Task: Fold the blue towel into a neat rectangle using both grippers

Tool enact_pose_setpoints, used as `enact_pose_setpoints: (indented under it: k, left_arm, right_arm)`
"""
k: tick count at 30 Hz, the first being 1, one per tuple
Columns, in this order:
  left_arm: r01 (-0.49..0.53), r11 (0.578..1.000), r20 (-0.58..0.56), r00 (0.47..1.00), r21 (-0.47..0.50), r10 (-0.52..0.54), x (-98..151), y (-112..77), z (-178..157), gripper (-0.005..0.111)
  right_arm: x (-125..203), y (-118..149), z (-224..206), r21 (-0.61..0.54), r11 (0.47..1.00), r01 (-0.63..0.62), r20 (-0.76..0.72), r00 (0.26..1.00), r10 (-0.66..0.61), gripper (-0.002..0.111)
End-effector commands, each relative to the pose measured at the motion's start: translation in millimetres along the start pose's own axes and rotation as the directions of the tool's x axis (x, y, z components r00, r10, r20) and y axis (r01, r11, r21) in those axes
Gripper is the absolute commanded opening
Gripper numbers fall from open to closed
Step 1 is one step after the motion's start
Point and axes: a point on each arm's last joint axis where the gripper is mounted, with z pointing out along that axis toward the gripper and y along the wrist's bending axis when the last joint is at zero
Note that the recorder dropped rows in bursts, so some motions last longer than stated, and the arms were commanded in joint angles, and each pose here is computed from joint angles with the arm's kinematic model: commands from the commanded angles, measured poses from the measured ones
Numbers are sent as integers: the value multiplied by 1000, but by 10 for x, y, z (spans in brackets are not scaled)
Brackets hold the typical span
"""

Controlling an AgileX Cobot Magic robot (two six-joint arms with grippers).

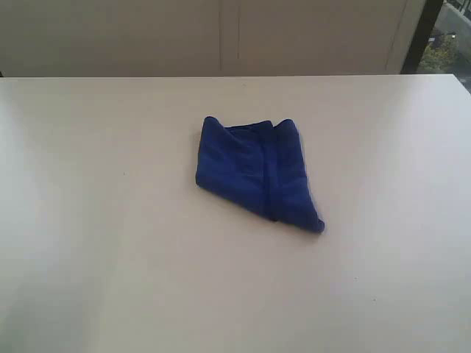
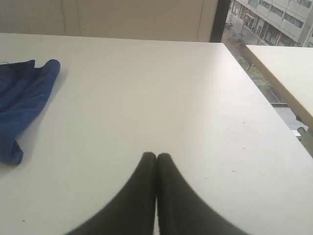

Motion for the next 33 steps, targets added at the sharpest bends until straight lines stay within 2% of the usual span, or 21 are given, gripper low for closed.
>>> enact_pose_setpoints:
  k: [1,9,13,18,20,33]
  left_arm:
    - [9,1000,3,1000,2,-9,9,-2,3,0]
    - [9,1000,3,1000,2,-9,9,-2,3,0]
    - [9,1000,3,1000,2,-9,9,-2,3,0]
    - [9,1000,3,1000,2,-9,9,-2,3,0]
    - [9,1000,3,1000,2,-9,9,-2,3,0]
    - [9,1000,3,1000,2,-9,9,-2,3,0]
  right_arm:
    - [13,-1,2,3,1000,8,3,1000,-8,0]
    - [-29,2,1,0,1000,-7,48,999,7,0]
    - [-177,10,-18,-11,1000,-6,211,977,8,0]
    - [-374,21,-85,-24,1000,-1,427,904,12,0]
    - [-406,23,-101,-27,1000,0,462,887,12,0]
    - [-420,24,-109,-28,1000,0,478,878,13,0]
